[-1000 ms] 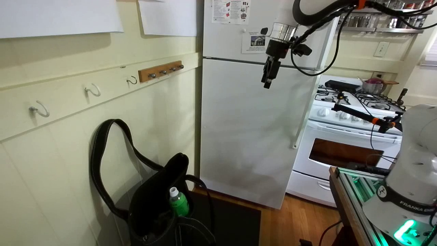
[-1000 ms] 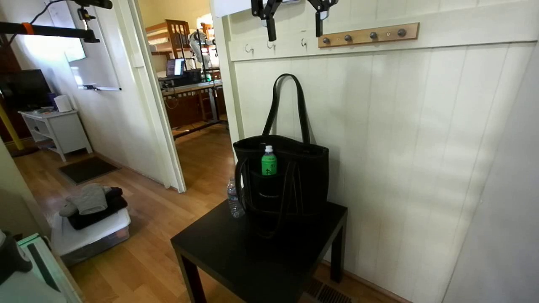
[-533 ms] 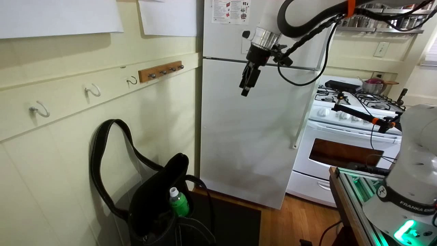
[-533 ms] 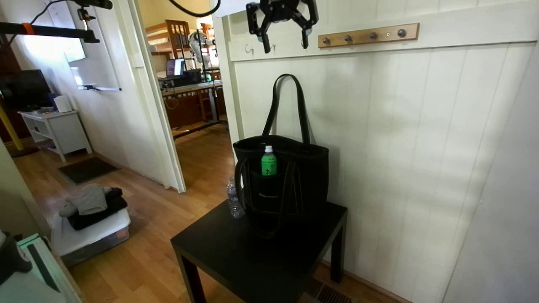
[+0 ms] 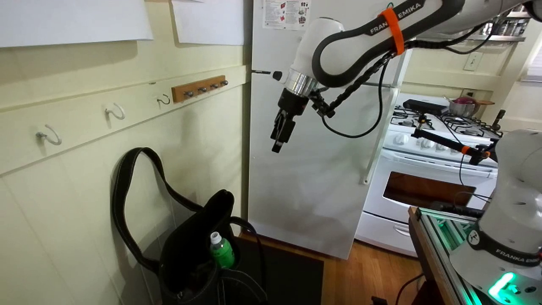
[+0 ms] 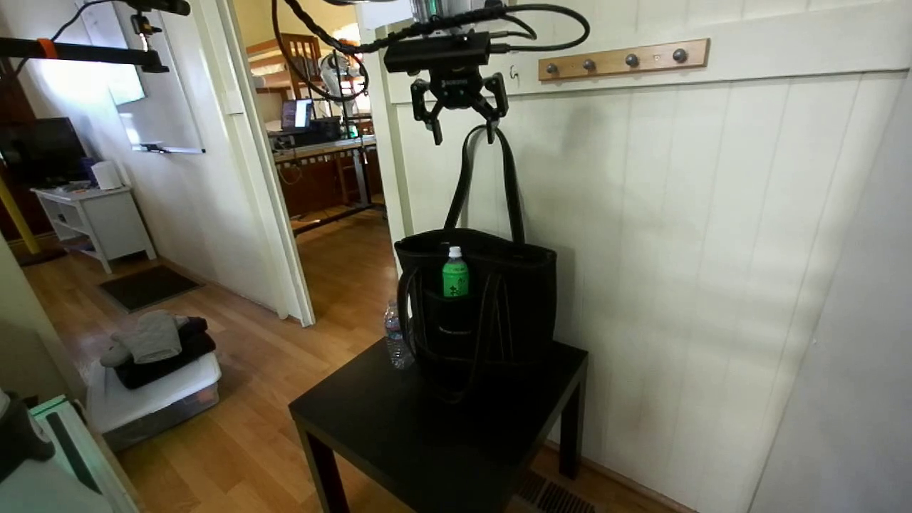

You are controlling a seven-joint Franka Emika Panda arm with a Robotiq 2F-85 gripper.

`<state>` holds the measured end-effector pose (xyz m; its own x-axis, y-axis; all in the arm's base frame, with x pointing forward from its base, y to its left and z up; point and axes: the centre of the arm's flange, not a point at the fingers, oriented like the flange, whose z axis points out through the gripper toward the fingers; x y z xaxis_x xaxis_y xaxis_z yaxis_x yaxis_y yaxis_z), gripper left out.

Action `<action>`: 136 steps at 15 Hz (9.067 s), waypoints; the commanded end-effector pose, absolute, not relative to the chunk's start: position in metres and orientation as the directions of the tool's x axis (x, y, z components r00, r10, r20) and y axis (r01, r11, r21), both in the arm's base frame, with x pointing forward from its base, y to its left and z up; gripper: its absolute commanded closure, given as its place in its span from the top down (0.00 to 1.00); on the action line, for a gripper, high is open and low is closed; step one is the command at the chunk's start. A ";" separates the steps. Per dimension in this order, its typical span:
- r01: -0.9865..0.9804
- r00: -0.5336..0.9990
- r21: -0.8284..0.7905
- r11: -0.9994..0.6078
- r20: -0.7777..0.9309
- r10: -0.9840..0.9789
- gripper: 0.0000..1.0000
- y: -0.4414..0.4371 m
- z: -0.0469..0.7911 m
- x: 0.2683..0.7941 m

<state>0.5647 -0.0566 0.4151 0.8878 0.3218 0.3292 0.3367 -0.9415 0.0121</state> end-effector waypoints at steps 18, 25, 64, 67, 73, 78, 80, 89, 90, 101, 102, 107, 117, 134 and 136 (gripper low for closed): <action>0.141 0.965 -0.170 -0.975 0.245 0.097 1.00 0.015 0.267 0.675; 0.130 0.977 -0.179 -0.975 0.189 0.096 1.00 0.036 0.211 0.708; 0.376 0.912 -0.087 -0.922 0.212 0.352 0.11 0.059 0.173 0.738; 0.383 0.913 -0.098 -0.918 0.188 0.361 0.62 0.060 0.171 0.738; 0.403 0.913 -0.113 -0.908 0.111 0.392 0.69 0.062 0.163 0.734; 0.438 0.896 -0.098 -0.894 0.126 0.425 0.20 0.063 0.165 0.733; 0.450 0.890 -0.093 -0.888 0.127 0.437 0.12 0.063 0.168 0.732; 0.533 0.841 -0.100 -0.840 0.170 0.514 0.12 0.058 0.221 0.715; 0.545 0.833 -0.102 -0.832 0.180 0.523 0.12 0.056 0.229 0.711; 0.587 0.775 -0.048 -0.808 0.323 0.543 0.12 0.031 0.294 0.638; 0.581 0.773 -0.045 -0.813 0.345 0.533 0.12 0.028 0.298 0.630; 0.541 0.785 -0.078 -0.837 0.403 0.470 0.12 0.021 0.301 0.586; 0.344 0.865 -0.097 -0.934 0.420 0.275 0.12 -0.003 0.272 0.522; 0.067 0.927 -0.134 -0.989 0.376 0.012 0.12 -0.058 0.158 0.506; 0.048 0.925 -0.111 -0.993 0.380 0.002 0.12 -0.064 0.141 0.508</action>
<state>0.5048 -0.0576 0.1754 0.9331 0.0192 0.3592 0.0700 -0.9892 -0.1289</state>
